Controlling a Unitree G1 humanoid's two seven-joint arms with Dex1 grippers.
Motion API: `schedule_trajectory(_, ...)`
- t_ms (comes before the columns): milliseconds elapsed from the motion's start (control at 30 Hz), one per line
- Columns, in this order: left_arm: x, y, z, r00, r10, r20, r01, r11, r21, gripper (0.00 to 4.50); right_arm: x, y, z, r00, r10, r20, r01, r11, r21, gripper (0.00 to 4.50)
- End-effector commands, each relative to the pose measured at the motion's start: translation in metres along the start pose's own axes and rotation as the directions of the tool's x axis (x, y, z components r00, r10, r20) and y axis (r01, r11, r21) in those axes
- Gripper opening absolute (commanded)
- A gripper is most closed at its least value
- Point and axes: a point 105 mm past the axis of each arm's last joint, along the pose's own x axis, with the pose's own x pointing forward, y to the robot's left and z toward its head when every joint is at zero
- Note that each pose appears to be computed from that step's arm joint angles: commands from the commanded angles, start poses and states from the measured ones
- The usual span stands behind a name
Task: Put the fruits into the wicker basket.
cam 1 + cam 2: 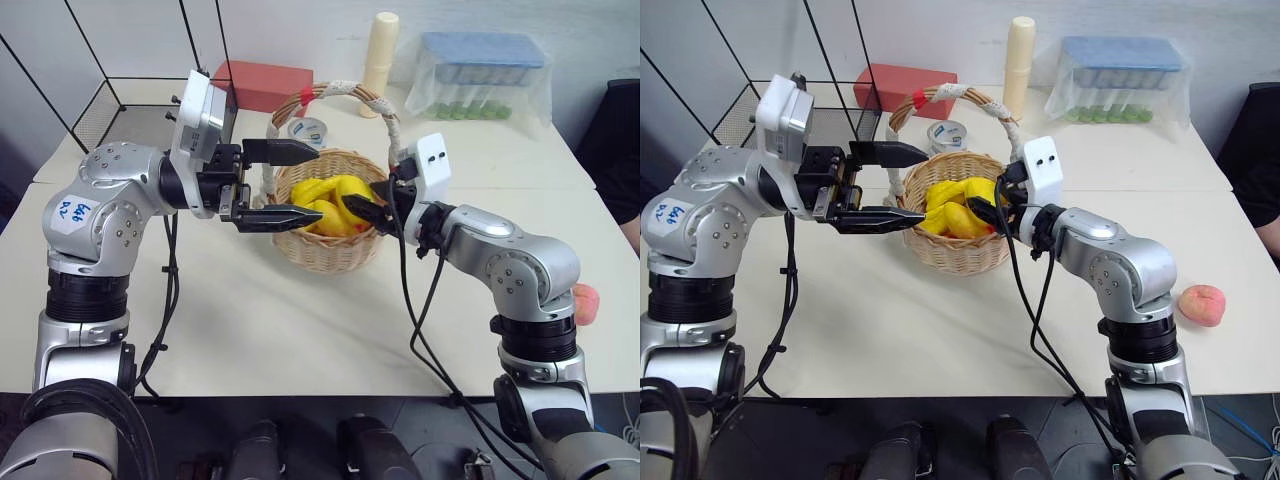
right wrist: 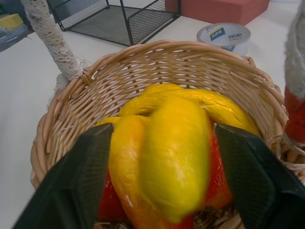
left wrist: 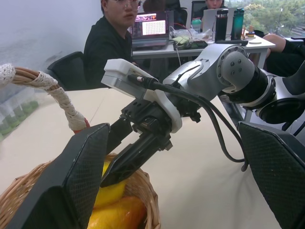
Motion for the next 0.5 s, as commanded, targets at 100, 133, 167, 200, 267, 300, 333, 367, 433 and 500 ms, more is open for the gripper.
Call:
schedule_trajectory(100, 0.004, -0.006, 0.009, 0.999, -0.044, 0.017, 0.044, 0.998, 0.038, 4.5, -0.056, 0.007, 0.023, 0.993, 0.048, 0.107, -0.044, 0.998, -0.045, 3.57)
schedule_trajectory(133, 0.006, -0.008, 0.008, 0.998, -0.059, 0.02, 0.058, 0.998, 0.031, 4.5, -0.073, 0.003, 0.022, 0.994, 0.029, 0.109, -0.024, 0.999, -0.047, 3.57)
schedule_trajectory(167, 0.008, -0.009, 0.007, 0.997, -0.073, 0.022, 0.072, 0.997, 0.026, 4.5, -0.09, -0.001, 0.02, 0.994, 0.001, 0.105, 0.004, 0.999, -0.048, 3.57)
schedule_trajectory(200, 0.01, -0.011, 0.006, 0.996, -0.086, 0.023, 0.085, 0.996, 0.022, 4.5, -0.106, -0.007, 0.018, 0.994, -0.037, 0.1, 0.042, 0.998, -0.047, 3.57)
schedule_trajectory(267, 0.014, -0.013, 0.004, 0.993, -0.113, 0.028, 0.113, 0.993, 0.018, 4.5, -0.139, -0.019, 0.01, 0.989, -0.13, 0.077, 0.132, 0.991, -0.03, 3.57)
schedule_trajectory(300, 0.016, -0.013, 0.004, 0.992, -0.122, 0.031, 0.122, 0.992, 0.016, 4.5, -0.152, -0.023, 0.006, 0.983, -0.17, 0.064, 0.172, 0.985, -0.019, 3.57)
schedule_trajectory(333, 0.018, -0.013, 0.003, 0.991, -0.132, 0.033, 0.131, 0.991, 0.013, 4.5, -0.17, -0.032, -0.002, 0.97, -0.24, 0.032, 0.241, 0.97, -0.014, 3.57)
schedule_trajectory(367, 0.02, -0.013, 0.002, 0.99, -0.138, 0.031, 0.138, 0.99, 0.012, 4.5, -0.186, -0.039, -0.009, 0.952, -0.307, -0.004, 0.307, 0.952, -0.019, 3.57)
schedule_trajectory(433, 0.022, -0.013, 0.0, 0.989, -0.147, 0.025, 0.147, 0.989, 0.012, 4.5, -0.211, -0.049, -0.02, 0.911, -0.409, -0.057, 0.408, 0.913, -0.028, 3.57)
schedule_trajectory(500, 0.023, -0.013, -0.001, 0.987, -0.157, 0.024, 0.157, 0.988, 0.009, 4.5, -0.231, -0.057, -0.027, 0.87, -0.487, -0.079, 0.488, 0.873, -0.006, 3.57)
